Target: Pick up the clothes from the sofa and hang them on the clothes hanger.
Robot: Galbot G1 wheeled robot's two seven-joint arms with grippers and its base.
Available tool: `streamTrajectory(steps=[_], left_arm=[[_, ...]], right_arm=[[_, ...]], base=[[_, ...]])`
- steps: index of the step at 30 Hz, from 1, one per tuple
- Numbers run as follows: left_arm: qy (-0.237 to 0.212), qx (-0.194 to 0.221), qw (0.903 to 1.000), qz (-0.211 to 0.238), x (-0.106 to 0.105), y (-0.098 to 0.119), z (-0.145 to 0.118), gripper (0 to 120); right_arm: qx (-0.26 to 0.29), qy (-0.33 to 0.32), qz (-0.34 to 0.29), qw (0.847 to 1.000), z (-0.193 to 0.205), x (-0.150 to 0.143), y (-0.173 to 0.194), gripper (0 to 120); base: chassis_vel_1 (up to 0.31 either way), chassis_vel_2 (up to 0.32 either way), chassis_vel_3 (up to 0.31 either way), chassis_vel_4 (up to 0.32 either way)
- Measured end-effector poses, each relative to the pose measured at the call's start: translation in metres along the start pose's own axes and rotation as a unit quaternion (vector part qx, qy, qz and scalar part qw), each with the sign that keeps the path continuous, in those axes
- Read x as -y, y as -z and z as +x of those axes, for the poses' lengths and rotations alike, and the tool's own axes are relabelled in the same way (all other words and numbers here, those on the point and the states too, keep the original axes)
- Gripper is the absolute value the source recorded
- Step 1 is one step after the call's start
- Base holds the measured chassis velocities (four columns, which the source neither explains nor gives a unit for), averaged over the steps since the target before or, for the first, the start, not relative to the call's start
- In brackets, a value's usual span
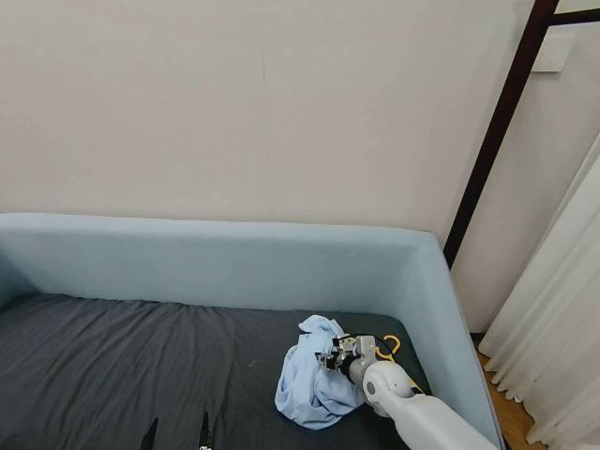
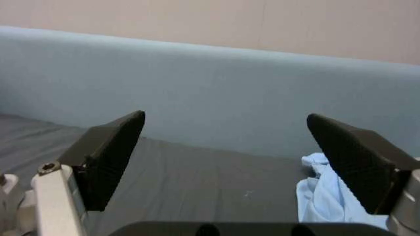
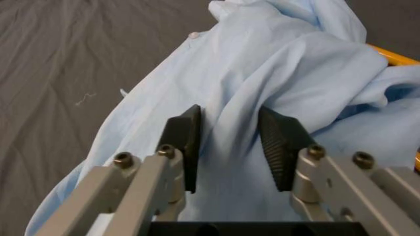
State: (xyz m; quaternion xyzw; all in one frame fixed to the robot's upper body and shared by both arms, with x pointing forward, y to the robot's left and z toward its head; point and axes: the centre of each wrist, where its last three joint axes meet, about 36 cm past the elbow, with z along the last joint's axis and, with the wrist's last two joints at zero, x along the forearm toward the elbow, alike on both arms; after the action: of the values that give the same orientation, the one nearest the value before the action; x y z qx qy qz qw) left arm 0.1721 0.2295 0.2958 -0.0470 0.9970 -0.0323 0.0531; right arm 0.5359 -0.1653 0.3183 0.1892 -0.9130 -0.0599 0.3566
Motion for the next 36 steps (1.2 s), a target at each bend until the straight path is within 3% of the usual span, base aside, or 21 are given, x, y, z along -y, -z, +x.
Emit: streamTrajectory(steps=[2, 5, 6, 9, 20, 29, 31, 36], left_arm=[[0.001, 0.0, 1.0, 0.0, 0.0, 0.0, 0.0, 98], [0.001, 0.0, 1.0, 0.0, 0.0, 0.0, 0.0, 98], [0.002, 0.0, 1.0, 0.0, 0.0, -0.001, 0.0, 98], [0.002, 0.0, 1.0, 0.001, 0.001, -0.001, 0.001, 98], [0.003, -0.001, 1.0, 0.002, 0.001, -0.002, 0.001, 98], [0.011, 0.002, 0.9999, 0.004, 0.001, -0.003, -0.003, 98], [0.014, 0.006, 0.9999, 0.006, 0.001, -0.003, -0.006, 98], [0.019, 0.007, 0.9997, 0.011, 0.001, -0.002, -0.008, 98]], right_arm=[[0.0, -0.001, 0.003, 1.0, 0.0, 0.0, 0.0, 23], [0.0, -0.001, 0.003, 1.0, 0.0, 0.0, 0.0, 22], [0.001, -0.001, 0.006, 1.0, 0.0, 0.001, -0.001, 11], [0.003, -0.001, 0.008, 1.0, 0.002, 0.001, -0.001, 0], [0.023, 0.007, 0.015, 1.0, 0.014, 0.004, 0.006, 0], [0.11, 0.057, 0.046, 0.991, 0.071, -0.005, 0.066, 0], [0.15, 0.086, 0.064, 0.983, 0.103, -0.02, 0.1, 0], [0.19, 0.121, 0.078, 0.971, 0.14, -0.042, 0.147, 0]], base=[[0.0, 0.0, 0.0, 0.0], [0.0, 0.0, 0.0, 0.0], [0.0, 0.0, 0.0, 0.0], [0.0, 0.0, 0.0, 0.0], [0.0, 0.0, 0.0, 0.0], [0.0, 0.0, 0.0, 0.0], [0.0, 0.0, 0.0, 0.0], [0.0, 0.0, 0.0, 0.0]])
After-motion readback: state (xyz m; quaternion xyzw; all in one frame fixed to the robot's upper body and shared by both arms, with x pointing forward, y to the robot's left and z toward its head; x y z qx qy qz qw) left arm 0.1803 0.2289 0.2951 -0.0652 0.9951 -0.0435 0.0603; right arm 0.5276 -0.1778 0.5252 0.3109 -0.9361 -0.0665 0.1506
